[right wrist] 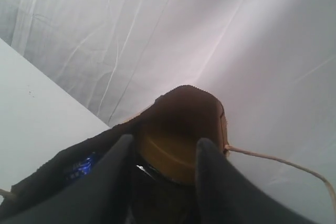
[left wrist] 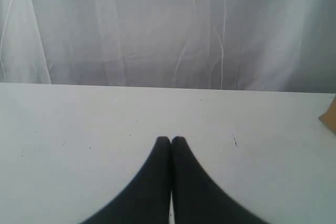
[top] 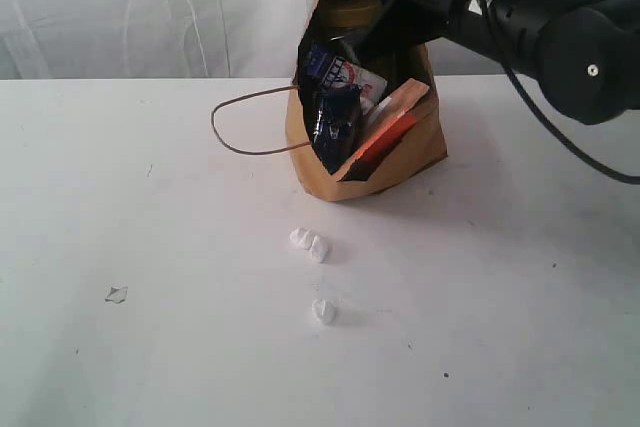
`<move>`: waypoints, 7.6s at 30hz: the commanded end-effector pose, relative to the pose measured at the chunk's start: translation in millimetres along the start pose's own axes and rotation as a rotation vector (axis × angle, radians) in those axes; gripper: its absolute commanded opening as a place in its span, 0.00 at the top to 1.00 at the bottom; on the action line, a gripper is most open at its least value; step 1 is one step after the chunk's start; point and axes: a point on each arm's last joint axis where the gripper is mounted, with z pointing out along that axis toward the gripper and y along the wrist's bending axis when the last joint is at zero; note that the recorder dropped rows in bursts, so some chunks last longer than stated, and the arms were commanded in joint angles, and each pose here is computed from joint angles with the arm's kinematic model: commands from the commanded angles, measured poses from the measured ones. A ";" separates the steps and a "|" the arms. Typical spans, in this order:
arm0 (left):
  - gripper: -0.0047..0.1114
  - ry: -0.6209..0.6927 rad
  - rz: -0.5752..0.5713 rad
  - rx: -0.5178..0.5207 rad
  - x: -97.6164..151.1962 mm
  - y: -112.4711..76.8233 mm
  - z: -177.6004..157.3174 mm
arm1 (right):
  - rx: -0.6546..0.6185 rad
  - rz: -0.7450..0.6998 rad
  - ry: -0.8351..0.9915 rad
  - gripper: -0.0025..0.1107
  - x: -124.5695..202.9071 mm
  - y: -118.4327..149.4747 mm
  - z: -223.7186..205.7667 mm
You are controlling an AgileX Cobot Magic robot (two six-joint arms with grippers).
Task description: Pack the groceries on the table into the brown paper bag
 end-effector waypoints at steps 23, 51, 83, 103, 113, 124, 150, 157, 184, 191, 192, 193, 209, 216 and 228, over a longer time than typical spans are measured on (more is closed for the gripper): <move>0.96 0.001 -0.024 0.002 0.9 -0.2 -0.2 | 0.193 0.244 0.216 0.98 -20.0 -76.7 -121.2; 0.96 -0.015 0.037 0.042 -0.5 -3.8 -0.3 | -0.560 0.524 0.375 0.98 40.2 40.0 -205.8; 0.96 0.099 1.480 0.469 32.7 -21.9 -8.7 | 0.150 0.539 0.314 0.96 65.3 3.0 -139.4; 0.96 0.013 1.560 0.326 20.6 -17.8 -4.1 | 0.265 0.418 0.233 0.98 74.1 -2.0 -188.0; 0.96 -0.037 1.547 0.251 13.4 -16.6 -2.6 | 0.365 0.314 0.013 0.98 62.7 -9.2 -243.8; 0.96 -0.037 1.547 0.251 13.4 -16.6 -2.6 | 0.511 0.131 -0.286 0.98 42.5 -16.5 -315.6; 0.96 -0.037 1.547 0.251 13.4 -16.6 -2.6 | 0.654 0.221 -0.189 0.98 84.1 2.2 -303.2; 0.96 -0.037 1.547 0.251 13.4 -16.6 -2.6 | 0.608 0.420 0.101 0.98 148.5 23.2 -291.8; 0.96 -0.006 1.383 0.291 16.3 -18.8 -3.5 | 0.571 0.479 0.294 0.98 165.1 32.3 -294.4; 0.96 -0.017 0.418 0.325 -16.5 -28.7 -8.6 | 0.571 0.479 0.294 0.98 165.1 32.3 -294.4; 0.96 -0.028 0.361 0.333 -23.7 -29.7 -10.1 | 0.571 0.479 0.294 0.98 165.1 32.3 -294.4; 0.96 -0.044 0.308 0.344 -33.1 -31.1 -12.4 | 0.571 0.479 0.294 0.98 165.1 32.3 -294.4; 0.96 0.119 -0.398 0.527 -99.4 -54.5 7.7 | 0.571 0.479 0.294 0.98 165.1 32.3 -294.4; 0.96 0.102 -0.477 0.435 -100.9 -48.0 17.9 | 0.571 0.479 0.294 0.98 165.1 32.3 -294.4; 0.96 0.316 -0.422 0.339 -80.5 -43.7 17.1 | 0.571 0.479 0.294 0.98 165.1 32.3 -294.4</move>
